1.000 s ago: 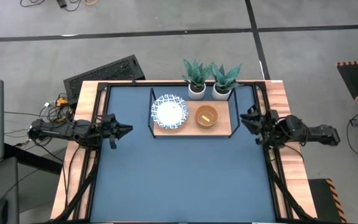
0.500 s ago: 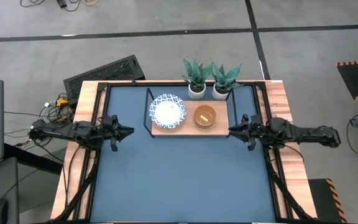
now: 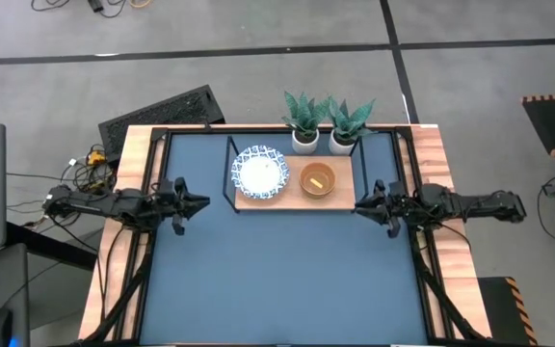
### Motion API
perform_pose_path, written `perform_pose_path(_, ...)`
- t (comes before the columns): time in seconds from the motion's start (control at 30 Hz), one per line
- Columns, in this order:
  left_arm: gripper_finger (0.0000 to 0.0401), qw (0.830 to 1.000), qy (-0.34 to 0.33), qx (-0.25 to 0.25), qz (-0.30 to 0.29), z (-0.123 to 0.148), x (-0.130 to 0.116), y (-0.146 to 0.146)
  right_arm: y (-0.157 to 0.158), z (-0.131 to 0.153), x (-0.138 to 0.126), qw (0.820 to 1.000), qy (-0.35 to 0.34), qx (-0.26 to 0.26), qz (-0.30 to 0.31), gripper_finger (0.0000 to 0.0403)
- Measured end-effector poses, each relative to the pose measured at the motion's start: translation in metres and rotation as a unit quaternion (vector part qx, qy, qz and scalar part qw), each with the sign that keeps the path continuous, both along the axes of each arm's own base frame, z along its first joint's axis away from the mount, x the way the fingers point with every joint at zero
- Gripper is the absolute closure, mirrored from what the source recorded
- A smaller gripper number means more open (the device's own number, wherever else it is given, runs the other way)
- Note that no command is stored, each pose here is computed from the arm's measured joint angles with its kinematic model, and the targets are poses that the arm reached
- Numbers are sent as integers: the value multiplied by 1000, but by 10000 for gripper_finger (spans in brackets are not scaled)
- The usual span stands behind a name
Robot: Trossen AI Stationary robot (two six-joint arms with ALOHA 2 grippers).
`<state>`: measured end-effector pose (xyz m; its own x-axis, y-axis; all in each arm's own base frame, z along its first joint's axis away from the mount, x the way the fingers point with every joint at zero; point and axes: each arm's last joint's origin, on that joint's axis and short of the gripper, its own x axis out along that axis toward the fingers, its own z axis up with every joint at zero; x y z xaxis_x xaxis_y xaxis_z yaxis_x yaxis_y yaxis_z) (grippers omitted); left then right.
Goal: Place and stack bowls onto a shelf
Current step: Return to Home Position
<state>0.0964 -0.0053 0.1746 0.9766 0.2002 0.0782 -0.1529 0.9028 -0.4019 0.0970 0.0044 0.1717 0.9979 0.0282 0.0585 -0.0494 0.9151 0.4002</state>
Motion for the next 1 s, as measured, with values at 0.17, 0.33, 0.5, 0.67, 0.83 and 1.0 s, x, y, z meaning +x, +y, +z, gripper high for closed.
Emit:
perform_pose_path(0.17, 364, 1000, 8, 3, 24, -1, 0, 1, 4, 13, -3, 1000, -22, 1, 22, 262)
perform_pose_path(0.33, 364, 999, 12, 21, 29, -1, 0, 2, 10, 12, -4, 998, -12, -8, 56, 262)
perform_pose_path(0.5, 364, 999, 13, 24, 30, -1, 0, 2, 14, 3, -4, 997, 34, -14, 65, 262)
perform_pose_path(0.67, 364, 999, 15, 32, 31, -1, 0, 2, 16, 1, -4, 996, 38, -15, 73, 262)
perform_pose_path(0.83, 364, 999, 15, 32, 30, -1, 0, 2, 16, 0, -4, 996, 37, -42, 73, 262)
perform_pose_path(1.0, 364, 998, 20, 53, 32, -2, 0, 2, 16, 0, -4, 995, 41, -46, 72, 262)
